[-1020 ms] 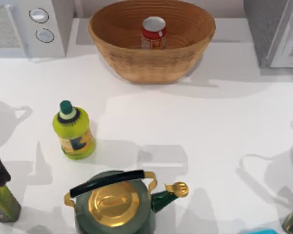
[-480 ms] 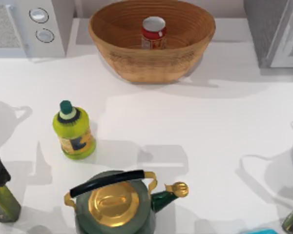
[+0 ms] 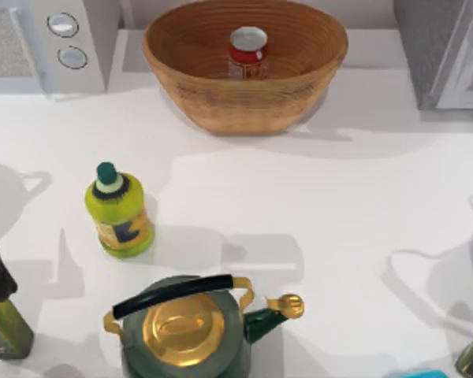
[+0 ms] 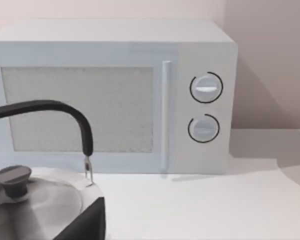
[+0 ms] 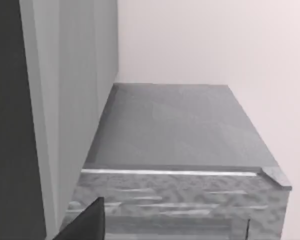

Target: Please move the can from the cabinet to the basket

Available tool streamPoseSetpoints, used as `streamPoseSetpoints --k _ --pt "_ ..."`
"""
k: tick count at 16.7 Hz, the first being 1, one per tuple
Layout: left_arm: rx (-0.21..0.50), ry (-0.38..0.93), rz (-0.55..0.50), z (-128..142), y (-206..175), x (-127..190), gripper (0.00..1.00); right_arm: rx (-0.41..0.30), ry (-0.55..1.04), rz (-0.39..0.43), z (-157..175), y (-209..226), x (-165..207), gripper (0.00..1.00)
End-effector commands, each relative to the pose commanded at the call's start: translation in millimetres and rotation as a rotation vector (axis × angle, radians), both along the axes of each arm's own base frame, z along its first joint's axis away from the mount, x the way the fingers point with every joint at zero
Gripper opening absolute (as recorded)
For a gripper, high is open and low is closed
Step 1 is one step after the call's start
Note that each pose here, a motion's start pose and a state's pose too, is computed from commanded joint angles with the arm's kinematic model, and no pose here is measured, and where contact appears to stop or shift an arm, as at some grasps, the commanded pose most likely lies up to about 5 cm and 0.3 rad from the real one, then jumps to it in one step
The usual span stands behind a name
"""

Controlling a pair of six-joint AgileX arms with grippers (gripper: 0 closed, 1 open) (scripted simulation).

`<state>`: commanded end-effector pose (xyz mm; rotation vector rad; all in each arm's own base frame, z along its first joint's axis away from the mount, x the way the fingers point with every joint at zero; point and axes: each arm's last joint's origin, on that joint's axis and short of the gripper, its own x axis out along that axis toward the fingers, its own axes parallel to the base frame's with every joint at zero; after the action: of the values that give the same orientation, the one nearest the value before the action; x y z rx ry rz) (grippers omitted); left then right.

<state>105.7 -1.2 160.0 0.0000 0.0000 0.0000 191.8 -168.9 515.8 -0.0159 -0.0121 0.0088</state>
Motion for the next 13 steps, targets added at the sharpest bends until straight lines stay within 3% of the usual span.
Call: streamPoseSetpoints --k 7,13 --pt "0.0 0.0 0.0 0.0 0.0 0.0 1.0 0.011 -0.011 0.005 3.0 121.1 63.3 1.0" --pt "0.0 0.0 0.0 0.0 0.0 0.0 1.0 0.019 0.008 -0.006 -2.8 231.6 53.5 1.0"
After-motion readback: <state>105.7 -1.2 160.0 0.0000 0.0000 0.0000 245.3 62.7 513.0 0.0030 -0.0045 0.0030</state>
